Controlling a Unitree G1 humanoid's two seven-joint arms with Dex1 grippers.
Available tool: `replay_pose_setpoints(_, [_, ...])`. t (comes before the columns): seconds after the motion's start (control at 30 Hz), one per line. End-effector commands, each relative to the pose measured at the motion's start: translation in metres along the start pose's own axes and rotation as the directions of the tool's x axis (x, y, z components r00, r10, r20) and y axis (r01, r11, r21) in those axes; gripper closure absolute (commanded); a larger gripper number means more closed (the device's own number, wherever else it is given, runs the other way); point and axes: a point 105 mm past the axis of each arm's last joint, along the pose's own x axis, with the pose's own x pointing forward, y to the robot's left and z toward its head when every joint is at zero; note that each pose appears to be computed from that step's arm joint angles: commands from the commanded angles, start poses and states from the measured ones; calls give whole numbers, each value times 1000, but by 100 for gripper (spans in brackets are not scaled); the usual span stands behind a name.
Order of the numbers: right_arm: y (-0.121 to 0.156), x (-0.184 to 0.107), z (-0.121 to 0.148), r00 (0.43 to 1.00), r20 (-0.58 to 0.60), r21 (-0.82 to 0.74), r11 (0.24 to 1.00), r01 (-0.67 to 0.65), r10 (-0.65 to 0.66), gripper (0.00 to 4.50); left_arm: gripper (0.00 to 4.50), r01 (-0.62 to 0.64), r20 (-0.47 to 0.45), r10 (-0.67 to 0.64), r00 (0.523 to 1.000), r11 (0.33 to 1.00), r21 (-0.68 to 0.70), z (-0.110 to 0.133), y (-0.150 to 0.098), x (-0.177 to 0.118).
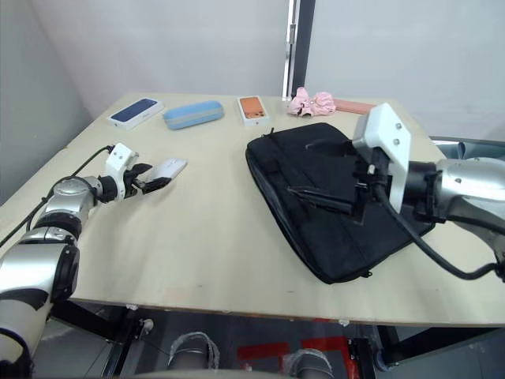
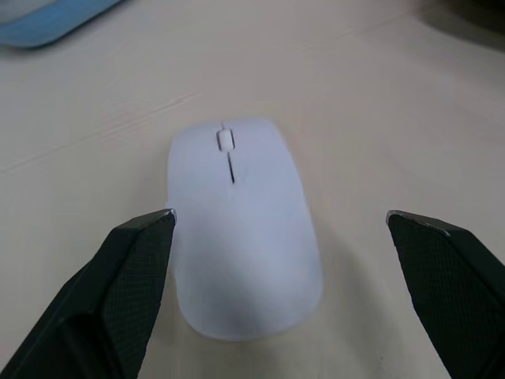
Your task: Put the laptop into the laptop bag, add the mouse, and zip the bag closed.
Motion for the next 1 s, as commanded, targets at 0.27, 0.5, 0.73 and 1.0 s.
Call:
replay_pose_setpoints(0.27, [5, -10, 17, 999, 14, -77, 996, 53, -52, 6, 0, -90, -11, 90, 996, 996, 2, 11, 6, 10])
replay_pose_setpoints(0.5, [-1, -8, 32, 990, 93, -52, 993, 109, -104, 6, 0, -134, -46, 132, 990, 990, -48, 4, 7, 13])
replay_pose_setpoints(0.73, [-6, -6, 29, 987, 93, 0, 992, 128, -128, 6, 0, -115, -71, 110, 991, 991, -71, -2, -3, 21])
replay_pose_setpoints(1.0, [-10, -6, 25, 985, 80, 16, 988, 151, -152, 0, 55, -79, -64, 76, 995, 996, -36, 5, -12, 31])
